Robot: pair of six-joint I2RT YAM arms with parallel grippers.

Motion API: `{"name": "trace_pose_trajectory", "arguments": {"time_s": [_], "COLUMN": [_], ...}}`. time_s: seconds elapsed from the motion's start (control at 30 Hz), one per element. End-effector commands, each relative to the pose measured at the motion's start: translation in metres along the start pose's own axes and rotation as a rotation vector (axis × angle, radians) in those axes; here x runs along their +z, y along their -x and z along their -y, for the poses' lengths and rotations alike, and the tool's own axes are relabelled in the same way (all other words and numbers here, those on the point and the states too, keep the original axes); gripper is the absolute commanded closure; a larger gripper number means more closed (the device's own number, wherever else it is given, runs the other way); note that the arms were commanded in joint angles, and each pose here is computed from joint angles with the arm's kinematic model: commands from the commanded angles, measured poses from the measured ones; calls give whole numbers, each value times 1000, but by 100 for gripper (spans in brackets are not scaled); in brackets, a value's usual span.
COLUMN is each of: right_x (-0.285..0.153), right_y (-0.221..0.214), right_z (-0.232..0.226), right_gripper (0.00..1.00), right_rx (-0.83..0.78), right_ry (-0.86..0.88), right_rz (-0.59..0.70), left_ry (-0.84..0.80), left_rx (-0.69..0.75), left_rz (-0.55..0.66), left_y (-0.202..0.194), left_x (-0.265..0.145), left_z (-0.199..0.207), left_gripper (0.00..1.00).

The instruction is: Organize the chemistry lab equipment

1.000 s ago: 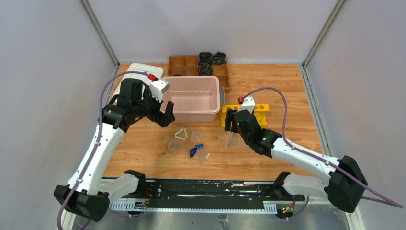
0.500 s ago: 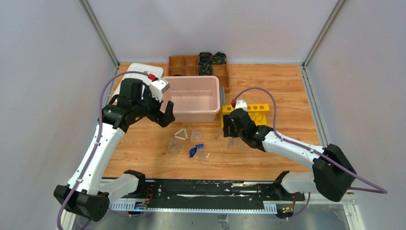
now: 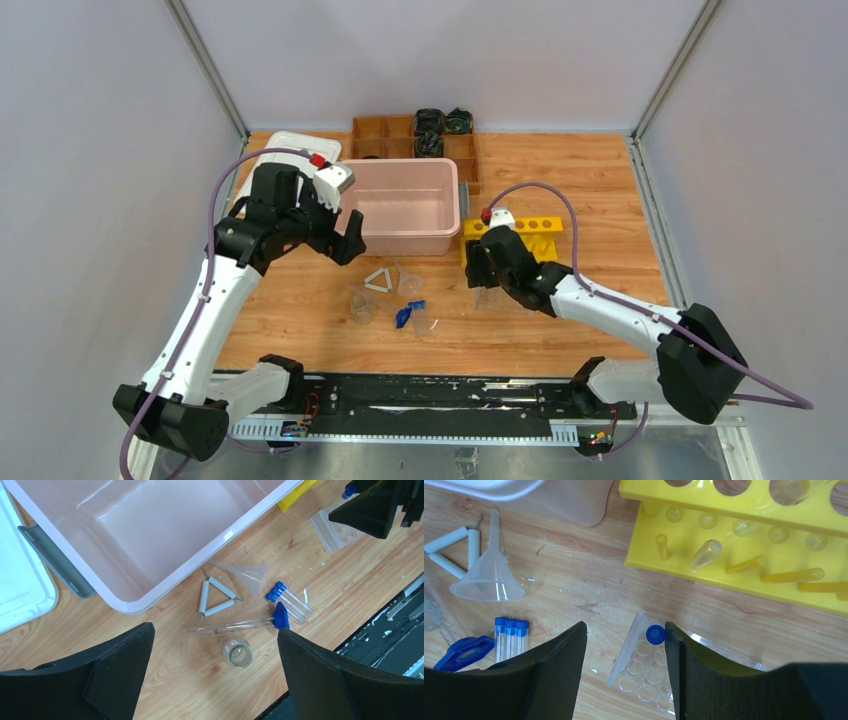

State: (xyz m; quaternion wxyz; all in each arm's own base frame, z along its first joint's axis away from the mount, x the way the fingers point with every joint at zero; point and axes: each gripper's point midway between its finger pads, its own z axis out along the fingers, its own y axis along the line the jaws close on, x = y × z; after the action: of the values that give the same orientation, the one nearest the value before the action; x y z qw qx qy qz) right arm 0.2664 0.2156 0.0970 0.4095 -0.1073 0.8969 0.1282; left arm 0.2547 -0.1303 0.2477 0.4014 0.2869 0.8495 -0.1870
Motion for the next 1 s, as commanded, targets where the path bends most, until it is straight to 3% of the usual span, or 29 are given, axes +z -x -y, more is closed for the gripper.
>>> {"name": "trace_pose_trajectory", "arguments": {"time_s": [0.0, 0.17, 0.23, 0.37, 0.5, 0.7, 0.97], "right_x": [-15, -31, -40, -50, -35, -8, 13], "right_y": [28, 33, 35, 21, -12, -50, -74], "right_z": [0, 5, -1, -40, -88, -129, -133], "right_gripper": [39, 41, 47, 56, 62, 64, 65], "right_rx": [7, 7, 8, -20, -25, -103, -120], "right_ry": [10, -22, -23, 72, 170, 213, 198], "right_rz": [70, 66, 81, 45, -103, -238, -303], "left_ry": [-4, 6, 15, 15, 11, 20, 23], "left_rx": [-5, 0, 3, -5, -16, -7, 1], "left_rz": [31, 38, 39, 34, 31, 39, 39], "left_y": [13, 14, 14, 12, 11, 12, 11], "left_x": [-4, -6, -7, -6, -5, -11, -14], "left_z": [0, -1, -2, -2, -1, -1, 0], "left_gripper": [0, 0, 0, 0, 0, 0, 0]}}
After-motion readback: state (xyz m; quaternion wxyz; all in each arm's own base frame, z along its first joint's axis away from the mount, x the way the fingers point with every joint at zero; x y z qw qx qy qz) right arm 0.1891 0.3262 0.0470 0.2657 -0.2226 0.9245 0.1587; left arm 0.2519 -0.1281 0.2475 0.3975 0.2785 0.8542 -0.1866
